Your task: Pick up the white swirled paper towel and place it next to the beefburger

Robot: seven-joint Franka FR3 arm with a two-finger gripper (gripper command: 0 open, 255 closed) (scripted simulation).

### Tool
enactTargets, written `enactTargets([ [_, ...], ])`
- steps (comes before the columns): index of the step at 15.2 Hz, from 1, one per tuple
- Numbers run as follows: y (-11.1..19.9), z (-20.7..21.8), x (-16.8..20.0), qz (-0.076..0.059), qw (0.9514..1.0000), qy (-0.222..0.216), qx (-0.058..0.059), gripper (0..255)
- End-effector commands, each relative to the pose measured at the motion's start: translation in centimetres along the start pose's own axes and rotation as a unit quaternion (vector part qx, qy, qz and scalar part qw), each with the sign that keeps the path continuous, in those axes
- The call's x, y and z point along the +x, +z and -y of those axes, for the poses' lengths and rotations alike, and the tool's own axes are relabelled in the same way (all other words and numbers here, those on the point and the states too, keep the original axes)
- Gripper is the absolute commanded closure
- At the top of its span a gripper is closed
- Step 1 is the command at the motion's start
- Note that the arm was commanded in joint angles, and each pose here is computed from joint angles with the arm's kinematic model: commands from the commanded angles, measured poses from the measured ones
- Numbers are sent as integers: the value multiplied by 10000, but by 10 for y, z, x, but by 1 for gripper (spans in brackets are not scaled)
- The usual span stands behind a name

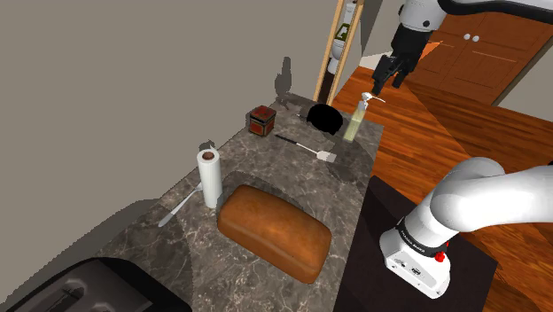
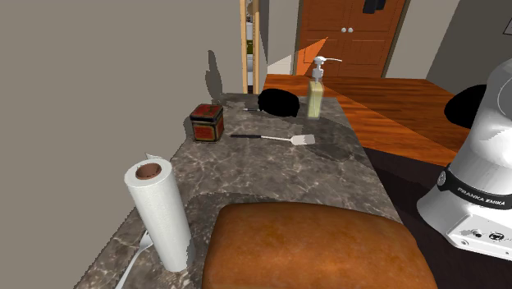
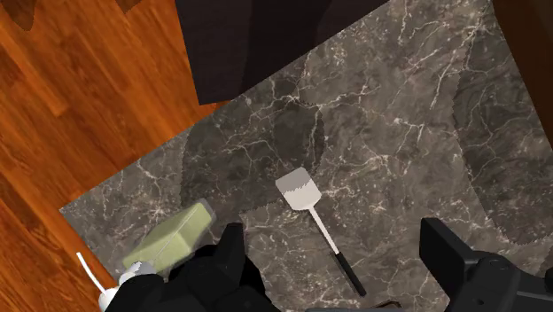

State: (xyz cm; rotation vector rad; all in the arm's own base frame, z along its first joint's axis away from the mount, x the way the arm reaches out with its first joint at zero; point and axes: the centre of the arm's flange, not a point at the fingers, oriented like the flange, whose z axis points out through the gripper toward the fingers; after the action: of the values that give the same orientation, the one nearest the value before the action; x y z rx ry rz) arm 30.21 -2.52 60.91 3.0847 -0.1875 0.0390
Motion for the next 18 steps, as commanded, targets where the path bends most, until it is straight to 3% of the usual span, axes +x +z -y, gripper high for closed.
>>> enactTargets([
  [1, 0, 0, 0, 0, 10000, 0, 0, 0],
  [18, 56, 213, 46, -88, 9999, 59, -45, 0],
])
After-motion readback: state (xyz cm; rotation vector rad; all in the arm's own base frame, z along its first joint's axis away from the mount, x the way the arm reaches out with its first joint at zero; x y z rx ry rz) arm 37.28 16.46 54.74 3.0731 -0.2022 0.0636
